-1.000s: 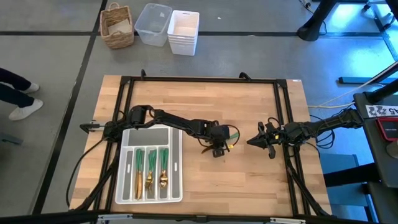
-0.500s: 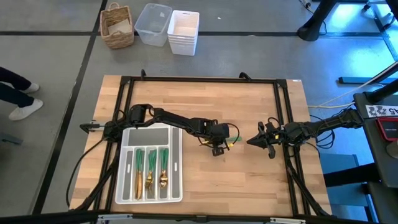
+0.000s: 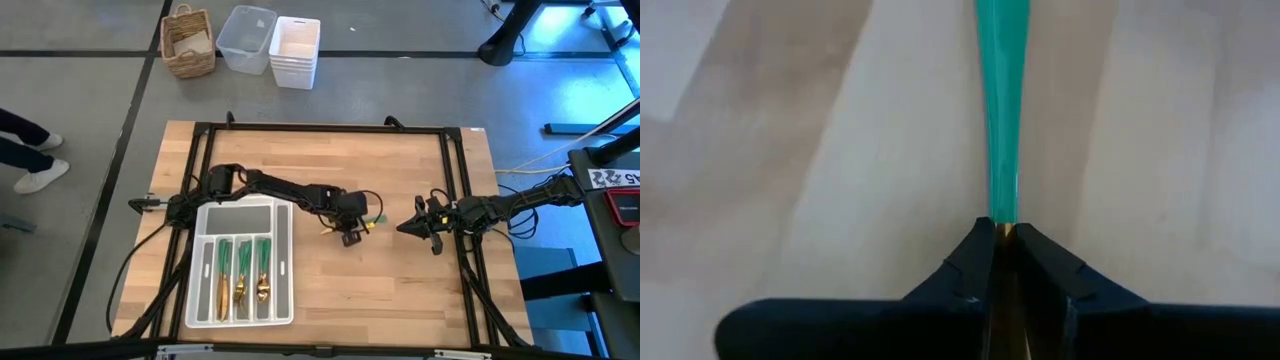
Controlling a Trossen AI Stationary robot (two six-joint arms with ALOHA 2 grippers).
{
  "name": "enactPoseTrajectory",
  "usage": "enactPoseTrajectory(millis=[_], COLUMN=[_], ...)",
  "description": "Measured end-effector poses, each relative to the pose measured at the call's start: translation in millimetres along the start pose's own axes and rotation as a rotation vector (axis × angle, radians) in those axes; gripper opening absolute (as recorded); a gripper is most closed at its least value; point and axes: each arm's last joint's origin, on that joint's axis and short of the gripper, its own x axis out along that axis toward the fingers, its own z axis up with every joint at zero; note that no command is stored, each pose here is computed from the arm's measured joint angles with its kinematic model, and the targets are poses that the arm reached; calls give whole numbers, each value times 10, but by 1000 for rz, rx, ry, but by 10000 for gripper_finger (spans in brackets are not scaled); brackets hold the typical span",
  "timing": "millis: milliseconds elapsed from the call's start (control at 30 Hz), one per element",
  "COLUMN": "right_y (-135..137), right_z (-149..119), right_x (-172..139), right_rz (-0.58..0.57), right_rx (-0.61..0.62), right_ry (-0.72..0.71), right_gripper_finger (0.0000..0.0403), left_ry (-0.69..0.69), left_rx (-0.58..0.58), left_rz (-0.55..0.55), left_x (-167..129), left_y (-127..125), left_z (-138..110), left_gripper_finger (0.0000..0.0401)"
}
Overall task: Sort silverware
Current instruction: Put the green knife on the silverware tray
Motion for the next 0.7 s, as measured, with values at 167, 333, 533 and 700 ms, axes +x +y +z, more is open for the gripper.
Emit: enactPoseTrajectory(millis=[167, 333, 533, 700], right_y=[-1, -8, -11, -11], right_z=[-2, -16, -22, -22], right_x=[0, 0, 0, 0], right_rz=[0, -8, -11, -11], right_rx=[0, -2, -2, -2], right_ry=[1, 16, 22, 22], right_gripper_finger=[5, 5, 5, 5], left_ry=[4, 5, 4, -3], left_rx=[-45, -84, -166, -191], left_rz=[-7, -24, -37, -42], left_x=[-17, -20, -24, -51], left_y=[98, 163, 262, 315], left_z=[29, 49, 80, 109], left_gripper_finger=[21, 27, 22, 25])
